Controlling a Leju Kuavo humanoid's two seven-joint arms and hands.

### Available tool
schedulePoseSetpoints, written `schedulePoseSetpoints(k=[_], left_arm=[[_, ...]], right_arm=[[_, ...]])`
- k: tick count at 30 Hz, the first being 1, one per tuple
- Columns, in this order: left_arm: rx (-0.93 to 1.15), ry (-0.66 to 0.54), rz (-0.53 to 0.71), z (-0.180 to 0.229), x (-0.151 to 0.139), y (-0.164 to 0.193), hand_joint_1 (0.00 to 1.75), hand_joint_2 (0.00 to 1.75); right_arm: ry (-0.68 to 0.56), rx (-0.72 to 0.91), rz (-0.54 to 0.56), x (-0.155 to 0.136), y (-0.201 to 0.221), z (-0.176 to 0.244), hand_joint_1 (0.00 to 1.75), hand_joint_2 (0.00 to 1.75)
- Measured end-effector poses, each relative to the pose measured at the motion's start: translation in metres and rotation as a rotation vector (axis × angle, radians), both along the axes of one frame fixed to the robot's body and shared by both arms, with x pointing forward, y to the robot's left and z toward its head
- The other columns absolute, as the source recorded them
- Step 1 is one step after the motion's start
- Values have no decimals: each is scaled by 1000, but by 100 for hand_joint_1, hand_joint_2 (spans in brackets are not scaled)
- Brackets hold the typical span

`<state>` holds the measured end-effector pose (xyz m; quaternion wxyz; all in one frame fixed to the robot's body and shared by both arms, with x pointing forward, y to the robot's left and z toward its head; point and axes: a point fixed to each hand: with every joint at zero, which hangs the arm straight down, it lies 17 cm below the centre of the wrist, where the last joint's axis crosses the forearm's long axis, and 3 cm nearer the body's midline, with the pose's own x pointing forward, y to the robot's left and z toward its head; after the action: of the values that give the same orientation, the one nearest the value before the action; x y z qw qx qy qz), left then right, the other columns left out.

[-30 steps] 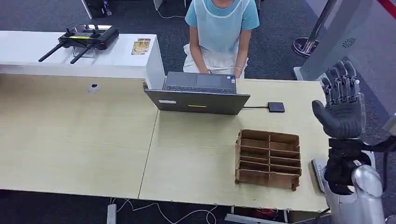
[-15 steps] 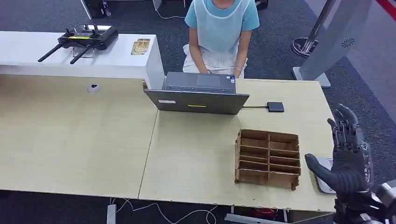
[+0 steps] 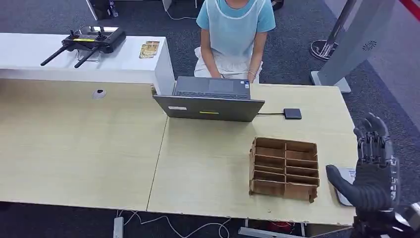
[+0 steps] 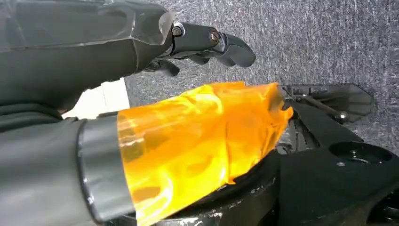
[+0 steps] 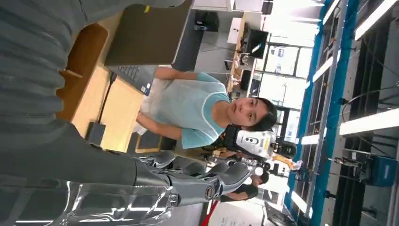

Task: Pass the card to the sensor for recognition and then transmit it.

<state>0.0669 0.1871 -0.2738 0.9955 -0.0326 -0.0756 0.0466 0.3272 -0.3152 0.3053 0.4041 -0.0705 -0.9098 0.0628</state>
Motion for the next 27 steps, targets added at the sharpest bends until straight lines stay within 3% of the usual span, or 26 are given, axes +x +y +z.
schedulePoseSetpoints(k=[27], left_arm=[[5, 15, 68, 0, 1, -1, 0, 0]], right_arm=[[13, -19, 31, -13, 29, -15, 0, 175]])
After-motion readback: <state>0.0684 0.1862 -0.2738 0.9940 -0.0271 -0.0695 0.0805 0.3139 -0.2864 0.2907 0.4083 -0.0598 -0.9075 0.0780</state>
